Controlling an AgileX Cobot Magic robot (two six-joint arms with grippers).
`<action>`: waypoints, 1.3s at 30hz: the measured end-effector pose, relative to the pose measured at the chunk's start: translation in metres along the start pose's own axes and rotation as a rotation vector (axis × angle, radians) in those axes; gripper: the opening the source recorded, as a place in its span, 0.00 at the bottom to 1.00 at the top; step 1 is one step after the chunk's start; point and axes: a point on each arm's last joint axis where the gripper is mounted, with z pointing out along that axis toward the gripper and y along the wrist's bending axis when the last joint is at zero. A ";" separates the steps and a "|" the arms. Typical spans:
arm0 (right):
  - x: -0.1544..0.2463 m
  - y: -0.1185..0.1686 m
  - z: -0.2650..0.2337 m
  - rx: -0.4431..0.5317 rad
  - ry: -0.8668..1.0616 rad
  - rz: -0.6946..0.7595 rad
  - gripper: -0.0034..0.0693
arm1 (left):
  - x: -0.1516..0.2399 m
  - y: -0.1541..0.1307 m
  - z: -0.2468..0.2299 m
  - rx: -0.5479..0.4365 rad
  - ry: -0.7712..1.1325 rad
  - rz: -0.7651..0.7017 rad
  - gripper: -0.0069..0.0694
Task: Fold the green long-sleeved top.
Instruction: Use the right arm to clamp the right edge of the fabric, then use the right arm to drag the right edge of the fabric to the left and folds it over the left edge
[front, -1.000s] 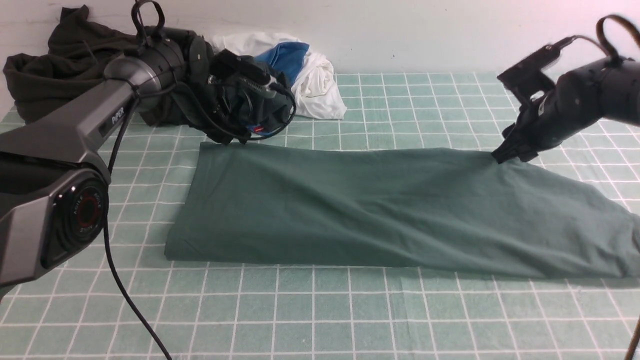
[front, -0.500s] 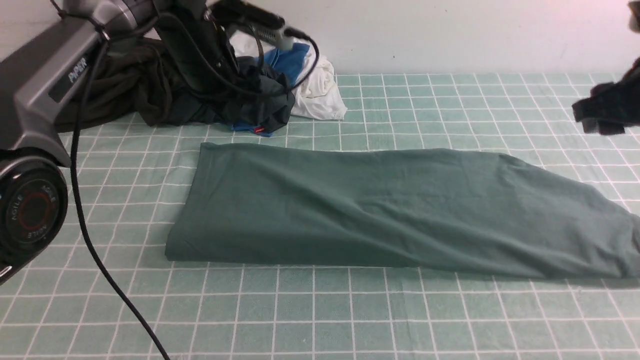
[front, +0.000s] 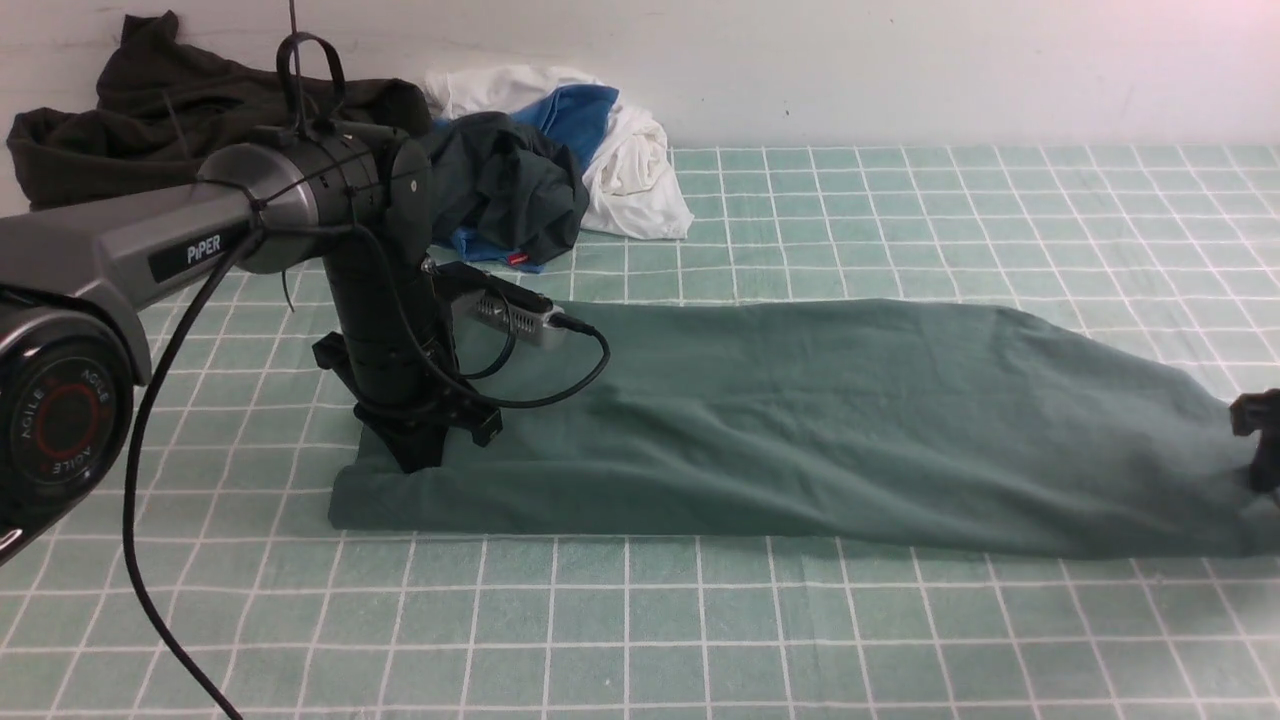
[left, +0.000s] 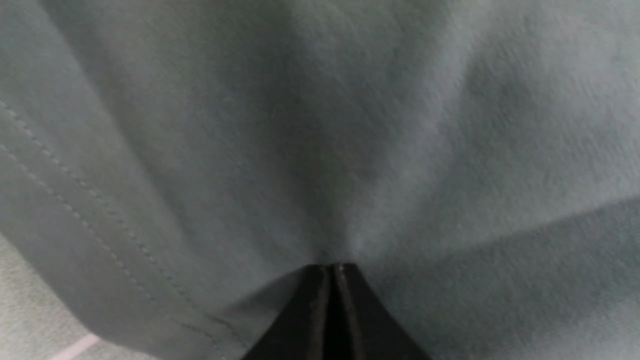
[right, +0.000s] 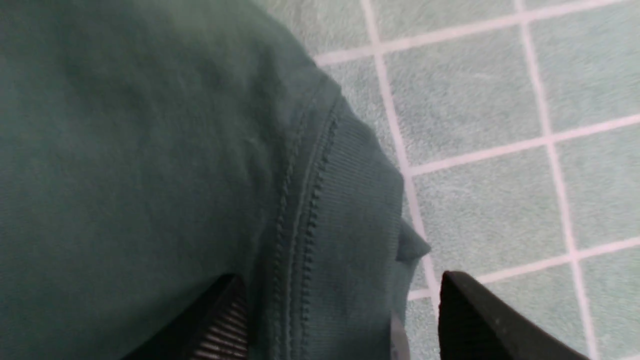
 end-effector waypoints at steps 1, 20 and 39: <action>0.001 0.001 0.007 -0.001 0.018 -0.001 0.70 | 0.001 0.000 0.000 0.000 0.000 0.000 0.09; -0.006 -0.001 -0.001 0.008 -0.015 -0.081 0.09 | 0.006 0.000 -0.029 -0.056 -0.044 0.034 0.09; -0.003 0.185 -0.255 -0.354 -0.603 -0.630 0.06 | 0.149 -0.049 -0.288 -0.296 -0.624 -0.028 0.09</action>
